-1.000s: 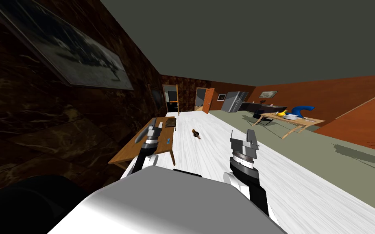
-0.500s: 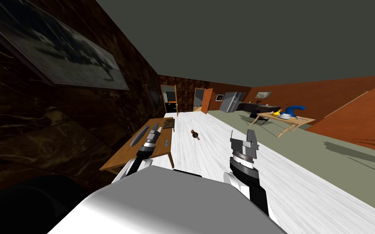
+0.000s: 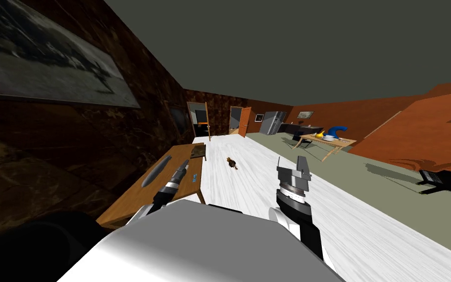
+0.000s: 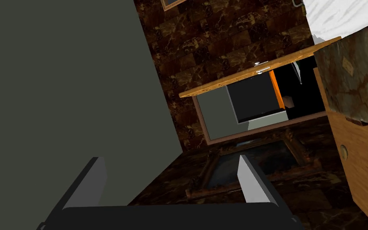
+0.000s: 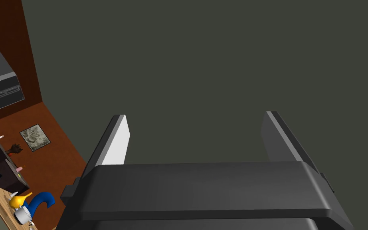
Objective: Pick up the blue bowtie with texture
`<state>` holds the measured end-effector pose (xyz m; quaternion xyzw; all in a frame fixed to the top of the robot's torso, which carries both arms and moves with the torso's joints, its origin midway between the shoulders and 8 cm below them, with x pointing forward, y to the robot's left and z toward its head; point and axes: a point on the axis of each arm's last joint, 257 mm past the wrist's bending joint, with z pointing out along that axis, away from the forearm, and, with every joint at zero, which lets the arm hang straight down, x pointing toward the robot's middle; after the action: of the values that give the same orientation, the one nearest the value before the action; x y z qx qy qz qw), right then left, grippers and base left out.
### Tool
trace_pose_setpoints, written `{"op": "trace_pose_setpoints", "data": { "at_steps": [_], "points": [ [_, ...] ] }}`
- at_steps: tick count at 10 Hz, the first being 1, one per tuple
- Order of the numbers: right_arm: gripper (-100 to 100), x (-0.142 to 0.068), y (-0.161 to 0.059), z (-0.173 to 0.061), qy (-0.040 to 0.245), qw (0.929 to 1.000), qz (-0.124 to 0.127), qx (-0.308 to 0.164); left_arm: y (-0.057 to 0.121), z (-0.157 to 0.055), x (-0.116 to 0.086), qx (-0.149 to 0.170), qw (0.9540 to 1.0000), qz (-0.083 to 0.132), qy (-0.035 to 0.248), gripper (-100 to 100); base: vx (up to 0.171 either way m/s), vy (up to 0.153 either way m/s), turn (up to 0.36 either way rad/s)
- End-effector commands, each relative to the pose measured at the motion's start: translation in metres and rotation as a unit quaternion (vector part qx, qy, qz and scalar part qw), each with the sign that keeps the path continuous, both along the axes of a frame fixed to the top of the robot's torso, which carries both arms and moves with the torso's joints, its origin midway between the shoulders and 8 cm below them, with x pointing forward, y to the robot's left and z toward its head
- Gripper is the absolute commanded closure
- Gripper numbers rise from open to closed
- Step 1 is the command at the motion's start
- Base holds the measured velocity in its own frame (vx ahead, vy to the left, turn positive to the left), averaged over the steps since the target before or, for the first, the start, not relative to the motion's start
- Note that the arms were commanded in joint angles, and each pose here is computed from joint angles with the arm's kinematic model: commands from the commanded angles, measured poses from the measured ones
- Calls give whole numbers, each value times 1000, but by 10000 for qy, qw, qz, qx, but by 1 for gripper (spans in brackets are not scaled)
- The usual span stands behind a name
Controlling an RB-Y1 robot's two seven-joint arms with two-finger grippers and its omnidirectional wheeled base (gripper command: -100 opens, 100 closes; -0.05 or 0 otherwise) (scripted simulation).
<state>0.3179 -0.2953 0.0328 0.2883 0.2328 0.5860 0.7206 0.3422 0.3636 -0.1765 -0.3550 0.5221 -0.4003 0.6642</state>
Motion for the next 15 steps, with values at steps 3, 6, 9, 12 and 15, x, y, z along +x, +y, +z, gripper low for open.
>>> {"op": "trace_pose_setpoints", "data": {
  "at_steps": [3,6,9,12,15],
  "points": [
    [0,0,0,0,0,10000,0,0,39,-71,-34,295,9941,313,1000,-100,95,-8,-96],
    [0,0,0,0,0,10000,0,0,70,-124,-72,467,9816,535,1775,-100,104,-1,-172],
    [0,0,0,0,0,10000,0,0,84,-149,-94,532,9729,634,2159,-100,41,2,-70],
    [0,0,0,0,0,10000,0,0,110,-196,-144,620,9515,804,2904,-100,92,-2,-188],
    [0,0,0,0,0,10000,0,0,133,-236,-199,653,9256,934,3609,-100,60,-1,-142]
  ]
}}
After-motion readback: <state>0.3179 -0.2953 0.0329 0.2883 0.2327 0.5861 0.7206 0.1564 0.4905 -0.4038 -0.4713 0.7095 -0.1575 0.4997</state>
